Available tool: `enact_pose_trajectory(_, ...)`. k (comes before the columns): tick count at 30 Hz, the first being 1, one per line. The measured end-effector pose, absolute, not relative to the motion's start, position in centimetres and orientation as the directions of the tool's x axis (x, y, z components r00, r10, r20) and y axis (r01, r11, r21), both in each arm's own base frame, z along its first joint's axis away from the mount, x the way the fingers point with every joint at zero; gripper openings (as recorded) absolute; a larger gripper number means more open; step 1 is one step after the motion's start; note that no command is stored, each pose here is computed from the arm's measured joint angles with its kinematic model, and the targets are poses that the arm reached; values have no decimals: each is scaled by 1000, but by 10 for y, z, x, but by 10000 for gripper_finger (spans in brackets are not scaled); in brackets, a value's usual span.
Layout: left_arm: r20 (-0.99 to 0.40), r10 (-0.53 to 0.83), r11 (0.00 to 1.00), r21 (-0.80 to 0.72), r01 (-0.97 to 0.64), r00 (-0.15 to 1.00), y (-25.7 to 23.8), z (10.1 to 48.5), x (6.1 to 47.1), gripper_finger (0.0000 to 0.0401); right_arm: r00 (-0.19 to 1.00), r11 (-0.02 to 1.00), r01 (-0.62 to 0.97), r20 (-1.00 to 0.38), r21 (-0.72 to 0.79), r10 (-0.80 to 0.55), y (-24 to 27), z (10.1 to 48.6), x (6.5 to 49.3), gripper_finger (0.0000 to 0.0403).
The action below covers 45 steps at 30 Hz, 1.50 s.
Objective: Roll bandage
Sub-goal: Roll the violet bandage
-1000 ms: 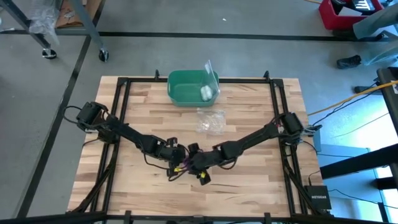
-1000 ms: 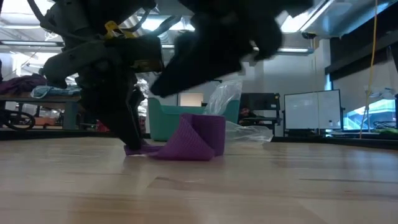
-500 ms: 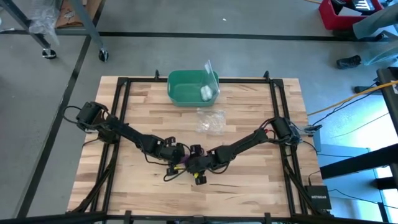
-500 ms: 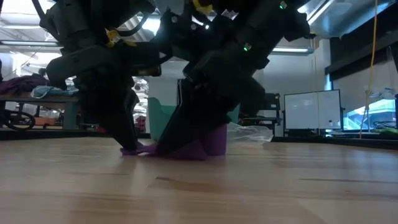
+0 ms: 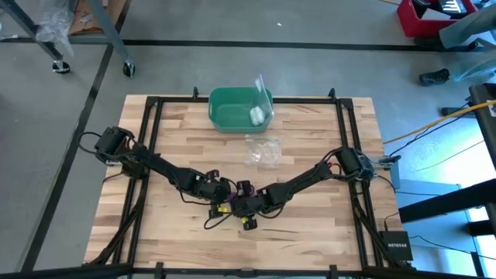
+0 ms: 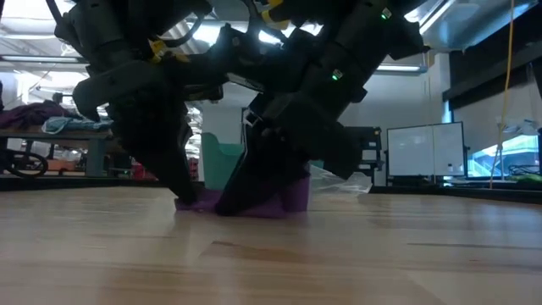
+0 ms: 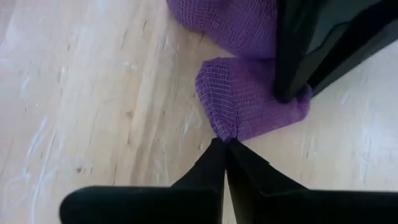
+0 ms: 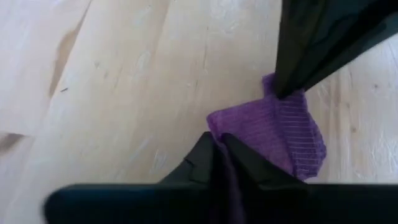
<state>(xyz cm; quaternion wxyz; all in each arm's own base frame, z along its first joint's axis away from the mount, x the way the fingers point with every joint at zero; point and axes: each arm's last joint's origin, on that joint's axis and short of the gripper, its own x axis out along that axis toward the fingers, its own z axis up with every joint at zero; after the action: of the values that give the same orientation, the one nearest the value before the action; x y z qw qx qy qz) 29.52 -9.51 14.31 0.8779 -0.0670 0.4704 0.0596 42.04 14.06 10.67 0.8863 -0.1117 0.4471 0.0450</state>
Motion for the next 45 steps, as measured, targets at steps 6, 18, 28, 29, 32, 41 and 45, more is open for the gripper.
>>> enact_pose_trajectory(6, -803, 42, 979, -85, -185, 594, -94, 162, 291, 1, 589, 978, -168, -808, -125, -2, 143, 106, 419, 13)
enact_pose_trajectory(18, -760, 362, 868, 64, -493, 540, -76, 181, 269, 0, 571, 984, -168, -820, -65, 43, 161, 104, 411, 4)
enact_pose_trajectory(28, -774, 70, 932, -174, -318, 629, -99, 171, 287, 39, 591, 993, -106, -806, -46, 26, 161, 105, 412, 4)
enact_pose_trajectory(29, -773, 68, 932, -177, -317, 631, -100, 167, 289, 51, 595, 994, -100, -803, -40, 27, 162, 105, 412, 4)
enact_pose_trajectory(32, -779, 58, 925, -193, -326, 625, -103, 154, 296, 88, 610, 997, -77, -792, -23, 29, 162, 106, 413, 4)
enact_pose_trajectory(41, -806, 28, 914, -219, -342, 591, -106, 135, 301, 126, 634, 998, -63, -773, -18, 26, 165, 106, 415, 5)
enact_pose_trajectory(45, -803, -33, 927, -246, -281, 595, -108, 136, 302, 127, 643, 999, -35, -766, -28, 2, 167, 106, 414, 5)
